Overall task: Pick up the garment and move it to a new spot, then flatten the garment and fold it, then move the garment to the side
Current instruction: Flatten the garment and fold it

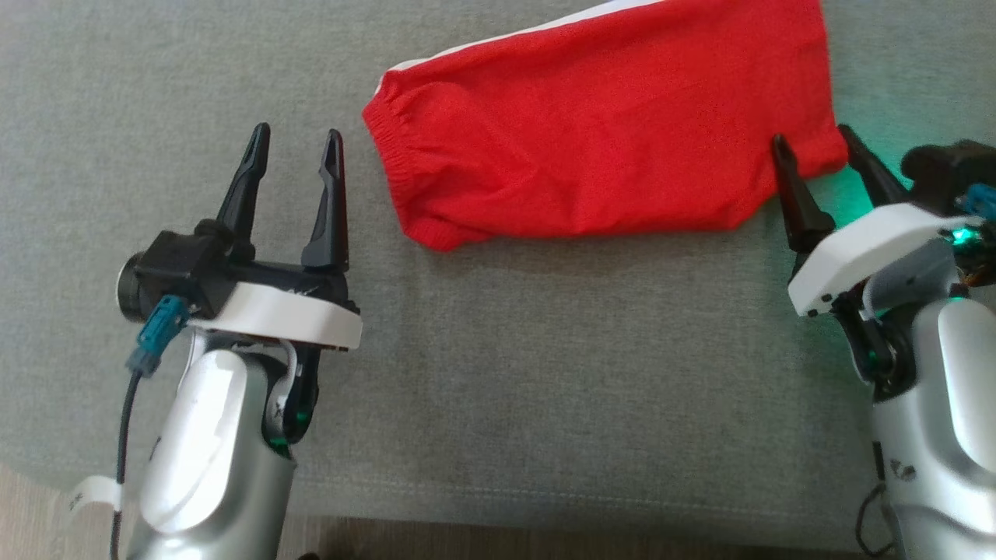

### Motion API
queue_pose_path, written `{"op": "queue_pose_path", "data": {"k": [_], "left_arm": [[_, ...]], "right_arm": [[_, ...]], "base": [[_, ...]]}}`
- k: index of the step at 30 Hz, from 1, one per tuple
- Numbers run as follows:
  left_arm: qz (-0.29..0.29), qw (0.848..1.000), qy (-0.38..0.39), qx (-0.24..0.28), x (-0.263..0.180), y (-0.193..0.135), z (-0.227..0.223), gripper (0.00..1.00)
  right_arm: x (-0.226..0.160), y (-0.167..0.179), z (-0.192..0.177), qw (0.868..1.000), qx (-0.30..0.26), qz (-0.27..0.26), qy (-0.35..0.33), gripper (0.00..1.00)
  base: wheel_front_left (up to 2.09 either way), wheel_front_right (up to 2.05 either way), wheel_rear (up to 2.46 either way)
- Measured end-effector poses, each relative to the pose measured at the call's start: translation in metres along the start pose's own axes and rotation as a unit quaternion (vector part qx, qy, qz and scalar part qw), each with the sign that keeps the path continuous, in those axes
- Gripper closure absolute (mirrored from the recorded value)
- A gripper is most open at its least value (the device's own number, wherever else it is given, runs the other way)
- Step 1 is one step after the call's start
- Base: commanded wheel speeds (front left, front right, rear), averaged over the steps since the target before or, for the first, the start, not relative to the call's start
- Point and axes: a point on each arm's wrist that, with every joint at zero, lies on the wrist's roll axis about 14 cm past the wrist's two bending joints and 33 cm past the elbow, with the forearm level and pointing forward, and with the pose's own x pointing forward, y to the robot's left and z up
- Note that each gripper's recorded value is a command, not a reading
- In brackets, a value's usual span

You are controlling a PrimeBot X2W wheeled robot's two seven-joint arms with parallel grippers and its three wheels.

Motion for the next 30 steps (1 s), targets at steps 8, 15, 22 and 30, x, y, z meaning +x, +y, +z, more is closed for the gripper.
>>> {"op": "queue_pose_path", "data": {"k": [8,15,22,30], "left_arm": [[0.007,1.000,0.004,0.002,-0.003,0.005,-0.002,0.00],[-0.001,1.000,0.000,0.001,-0.002,0.000,0.001,0.00],[0.003,1.000,-0.013,0.004,-0.004,0.001,0.012,0.00],[-0.005,1.000,-0.005,0.002,-0.020,-0.009,0.010,0.00]], "right_arm": [[0.013,0.008,-0.010,0.999,0.002,0.011,0.047,0.65],[0.010,0.015,-0.006,0.999,0.023,0.021,0.038,1.00],[-0.025,0.005,-0.019,0.998,0.062,-0.005,0.009,1.00],[-0.064,-0.022,-0.029,0.995,0.086,-0.057,-0.004,1.00]], "base": [[0.00,0.00,0.00],[0.00,0.00,0.00],[0.00,0.00,0.00],[0.00,0.00,0.00]]}}
